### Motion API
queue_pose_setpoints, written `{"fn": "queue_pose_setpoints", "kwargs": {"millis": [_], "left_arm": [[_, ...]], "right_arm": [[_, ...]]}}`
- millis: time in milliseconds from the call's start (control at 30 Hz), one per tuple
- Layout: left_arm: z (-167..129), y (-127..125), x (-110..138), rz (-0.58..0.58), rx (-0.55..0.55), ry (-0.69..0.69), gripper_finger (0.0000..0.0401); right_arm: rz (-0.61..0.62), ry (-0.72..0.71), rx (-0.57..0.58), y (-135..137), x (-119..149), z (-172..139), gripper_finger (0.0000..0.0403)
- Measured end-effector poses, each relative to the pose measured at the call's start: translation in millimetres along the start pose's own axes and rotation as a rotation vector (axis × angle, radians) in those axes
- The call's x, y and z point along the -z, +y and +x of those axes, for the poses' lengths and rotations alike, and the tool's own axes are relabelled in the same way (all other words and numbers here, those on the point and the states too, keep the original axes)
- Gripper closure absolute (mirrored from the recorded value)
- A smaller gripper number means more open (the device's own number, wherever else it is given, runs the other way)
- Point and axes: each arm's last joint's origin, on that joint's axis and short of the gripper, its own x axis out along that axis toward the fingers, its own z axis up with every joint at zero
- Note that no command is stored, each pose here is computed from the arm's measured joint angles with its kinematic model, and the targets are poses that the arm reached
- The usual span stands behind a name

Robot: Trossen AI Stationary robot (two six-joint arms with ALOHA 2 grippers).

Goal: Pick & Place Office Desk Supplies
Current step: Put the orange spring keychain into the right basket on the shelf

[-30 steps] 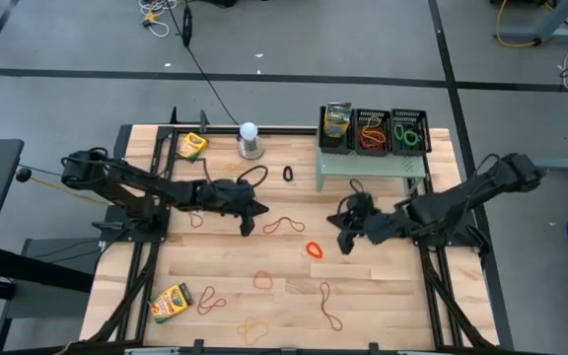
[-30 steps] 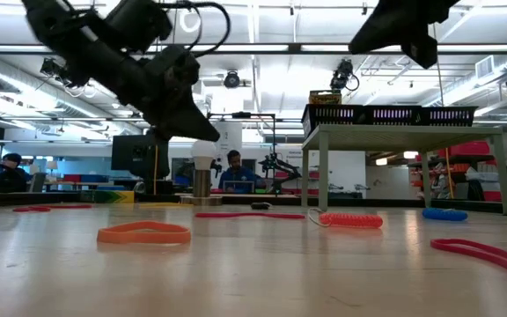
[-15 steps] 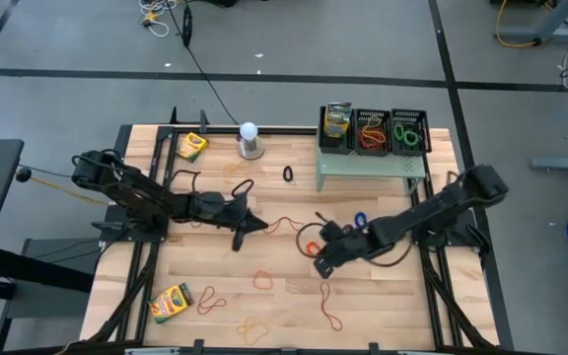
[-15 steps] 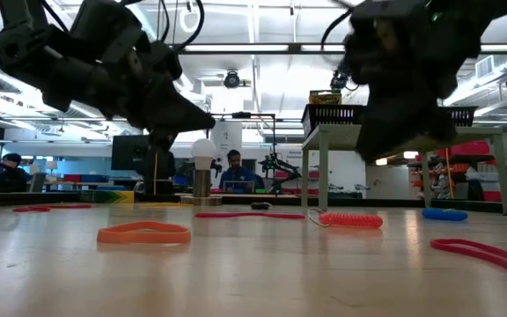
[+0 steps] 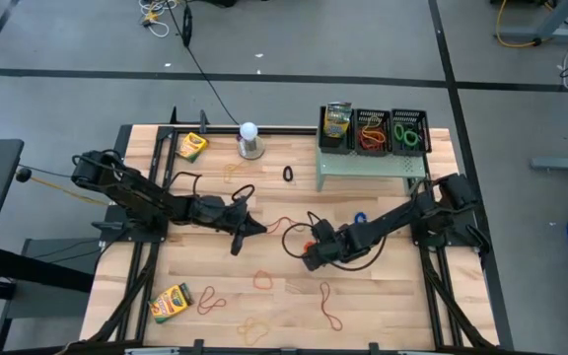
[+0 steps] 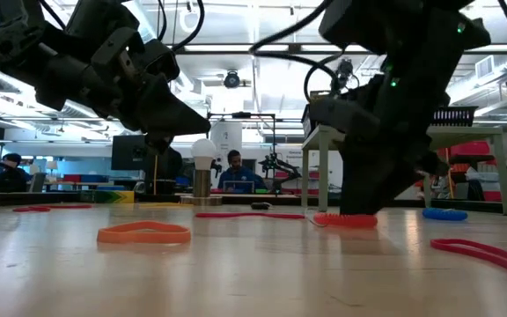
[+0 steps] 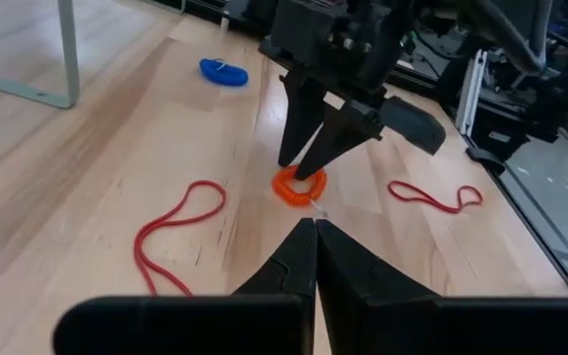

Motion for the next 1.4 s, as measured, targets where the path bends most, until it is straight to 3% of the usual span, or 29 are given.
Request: {"fn": "queue_pose_setpoints", "kwargs": {"millis": [467, 733, 867, 1000, 1233, 1333, 1400], "left_arm": [[-0.2, 3.6, -0.3, -0.041, -0.110, -0.031, 0.0391], [-0.5, 6.1, 1.9, -0.075, -0.177, -0.027, 0.0391], [-0.6, 7.3, 2.1, -0.093, -0.209, -0.034, 0.0390], [-0.9, 8.4, 1.9, -0.110, -0.243, -0.049, 0.0390], [-1.3, 9.6, 1.8, -0.177, -0.289, -0.075, 0.0390], [-1.3, 9.6, 2.2, -0.176, -0.287, -0.070, 0.0390], [-1.3, 9.6, 2.2, -0.175, -0.288, -0.070, 0.0390]], "right_arm": [[-0.006, 0.021, -0.034, -8.3, -24.6, -11.5, 0.0393], [-0.046, -0.031, -0.015, -25.9, -49.8, -42.8, 0.0394], [-0.024, 0.048, -0.043, -34.4, -62.5, -41.0, 0.0400], [0.135, 0.110, -0.033, -42.6, -60.5, -24.8, 0.0401], [0.562, 0.012, -0.110, -67.9, -21.6, 1.3, 0.0402], [0.602, -0.013, -0.105, -75.7, -11.0, 2.5, 0.0398], [0.534, -0.013, -0.110, -75.7, -9.5, 0.7, 0.0386]]}}
